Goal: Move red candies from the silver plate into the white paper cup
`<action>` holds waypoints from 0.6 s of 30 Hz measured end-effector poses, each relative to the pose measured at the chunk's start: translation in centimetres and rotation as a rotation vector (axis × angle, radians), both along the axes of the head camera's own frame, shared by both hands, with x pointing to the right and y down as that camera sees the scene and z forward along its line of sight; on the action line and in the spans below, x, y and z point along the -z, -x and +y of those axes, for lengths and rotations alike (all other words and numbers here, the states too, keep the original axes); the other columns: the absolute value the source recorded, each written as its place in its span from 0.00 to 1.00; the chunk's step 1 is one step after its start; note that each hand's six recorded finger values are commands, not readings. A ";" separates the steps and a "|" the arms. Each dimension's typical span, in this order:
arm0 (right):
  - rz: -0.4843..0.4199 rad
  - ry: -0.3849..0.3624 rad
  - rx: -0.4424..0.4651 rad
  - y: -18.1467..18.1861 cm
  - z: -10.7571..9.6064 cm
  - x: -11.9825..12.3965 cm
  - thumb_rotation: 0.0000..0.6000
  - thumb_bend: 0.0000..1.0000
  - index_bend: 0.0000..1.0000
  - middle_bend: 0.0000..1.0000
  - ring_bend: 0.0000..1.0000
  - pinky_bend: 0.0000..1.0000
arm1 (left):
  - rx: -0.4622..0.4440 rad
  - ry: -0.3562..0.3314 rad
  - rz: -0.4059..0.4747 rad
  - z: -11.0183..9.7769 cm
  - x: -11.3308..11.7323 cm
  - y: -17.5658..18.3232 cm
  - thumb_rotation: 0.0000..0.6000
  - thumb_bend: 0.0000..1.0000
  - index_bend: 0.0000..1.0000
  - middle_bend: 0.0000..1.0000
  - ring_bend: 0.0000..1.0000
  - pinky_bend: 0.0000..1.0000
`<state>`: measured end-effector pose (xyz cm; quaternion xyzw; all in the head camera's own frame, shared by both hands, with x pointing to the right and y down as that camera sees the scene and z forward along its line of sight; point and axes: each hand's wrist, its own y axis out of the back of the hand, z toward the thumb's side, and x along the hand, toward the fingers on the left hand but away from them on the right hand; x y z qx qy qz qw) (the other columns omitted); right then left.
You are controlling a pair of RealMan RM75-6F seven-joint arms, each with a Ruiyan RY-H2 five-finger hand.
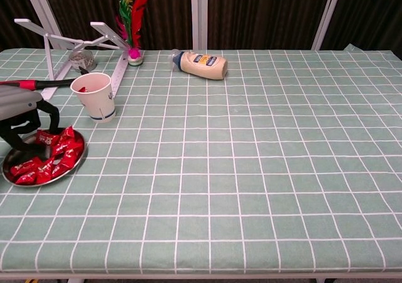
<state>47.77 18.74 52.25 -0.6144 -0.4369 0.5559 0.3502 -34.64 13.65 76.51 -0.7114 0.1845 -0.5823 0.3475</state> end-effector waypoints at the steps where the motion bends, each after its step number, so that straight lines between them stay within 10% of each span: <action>1: 0.000 0.000 0.000 0.0 0.0 0.0 1.00 0.10 0.08 0.17 0.03 0.27 | 0.004 0.000 0.002 0.0 -0.1 0.0 1.00 0.29 0.59 0.99 0.98 1.00; 18: 0.009 0.026 0.042 0.7 0.2 -0.4 1.00 0.10 0.08 0.18 0.03 0.23 | 0.098 -0.083 0.114 -2.4 4.6 0.4 1.00 0.36 0.63 1.00 0.99 1.00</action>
